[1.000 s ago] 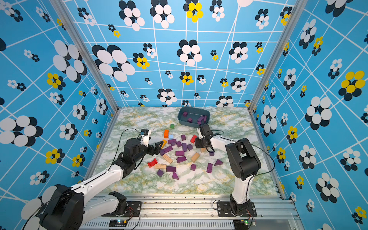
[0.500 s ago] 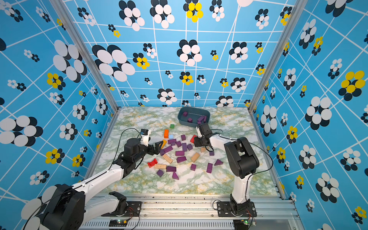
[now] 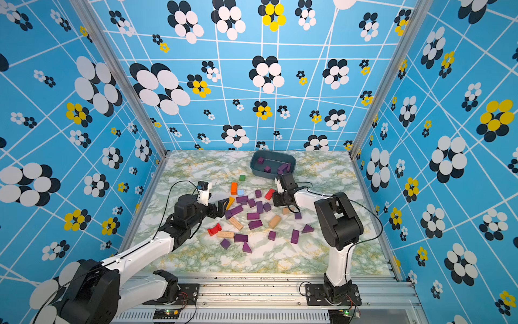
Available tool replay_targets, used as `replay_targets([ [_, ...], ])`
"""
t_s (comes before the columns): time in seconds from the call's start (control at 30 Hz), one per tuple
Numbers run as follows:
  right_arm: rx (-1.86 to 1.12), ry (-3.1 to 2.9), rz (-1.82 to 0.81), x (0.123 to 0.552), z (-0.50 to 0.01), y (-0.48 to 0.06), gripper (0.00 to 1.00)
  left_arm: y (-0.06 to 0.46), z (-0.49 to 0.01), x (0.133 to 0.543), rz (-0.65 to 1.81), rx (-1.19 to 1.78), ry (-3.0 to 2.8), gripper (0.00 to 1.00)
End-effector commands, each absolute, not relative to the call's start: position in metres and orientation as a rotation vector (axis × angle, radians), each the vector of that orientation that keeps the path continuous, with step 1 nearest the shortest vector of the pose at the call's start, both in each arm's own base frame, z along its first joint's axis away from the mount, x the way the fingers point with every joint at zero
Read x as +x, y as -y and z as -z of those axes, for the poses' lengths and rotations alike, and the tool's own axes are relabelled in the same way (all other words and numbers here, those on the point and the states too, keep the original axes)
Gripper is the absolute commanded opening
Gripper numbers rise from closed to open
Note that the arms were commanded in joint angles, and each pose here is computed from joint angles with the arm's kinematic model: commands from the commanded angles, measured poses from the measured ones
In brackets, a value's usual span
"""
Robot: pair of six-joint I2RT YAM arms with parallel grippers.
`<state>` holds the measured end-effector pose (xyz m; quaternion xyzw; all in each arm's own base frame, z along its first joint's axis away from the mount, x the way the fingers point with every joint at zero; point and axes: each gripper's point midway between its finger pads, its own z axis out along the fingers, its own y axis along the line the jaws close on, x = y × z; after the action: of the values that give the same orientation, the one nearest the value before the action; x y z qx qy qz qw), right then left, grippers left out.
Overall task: Pick purple bricks into the storage bin
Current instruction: Pick up the building block from the center of the board, then place the building block in the storage box.
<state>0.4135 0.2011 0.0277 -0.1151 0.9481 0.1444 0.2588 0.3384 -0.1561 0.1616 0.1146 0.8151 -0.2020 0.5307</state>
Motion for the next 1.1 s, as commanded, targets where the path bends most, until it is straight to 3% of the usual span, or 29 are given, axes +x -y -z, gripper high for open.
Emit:
replay_targets([
  [0.0, -0.286, -2.547, -0.424, 0.410, -0.038, -0.206, 0.12, 0.155, -0.167, 0.341, 0.494, 0.258, -1.938, 1.00],
  [0.13, -0.202, -2.506, -0.493, 0.415, -0.064, -0.208, 0.07, 0.157, -0.168, 0.343, 0.503, 0.262, -1.944, 0.99],
  [0.4, -0.017, -2.344, -0.605, 0.467, -0.125, -0.199, 0.08, 0.158, -0.167, 0.347, 0.491, 0.267, -1.989, 0.99],
  [0.83, 0.101, -2.262, -0.578, 0.578, -0.141, -0.167, 0.08, 0.161, -0.155, 0.350, 0.518, 0.231, -2.052, 1.00],
  [0.9, 0.098, -2.260, -0.581, 0.587, -0.139, -0.167, 0.11, 0.162, -0.156, 0.352, 0.521, 0.228, -2.060, 1.00],
  [0.93, 0.093, -2.247, -0.580, 0.590, -0.146, -0.167, 0.18, 0.163, -0.155, 0.353, 0.523, 0.227, -2.067, 0.99],
  [1.0, 0.089, -2.268, -0.565, 0.595, -0.132, -0.166, 0.41, 0.164, -0.155, 0.356, 0.526, 0.223, -2.076, 0.99],
  [1.07, 0.067, -2.252, -0.560, 0.596, -0.138, -0.165, 0.48, 0.166, -0.155, 0.357, 0.531, 0.224, -2.086, 0.99],
])
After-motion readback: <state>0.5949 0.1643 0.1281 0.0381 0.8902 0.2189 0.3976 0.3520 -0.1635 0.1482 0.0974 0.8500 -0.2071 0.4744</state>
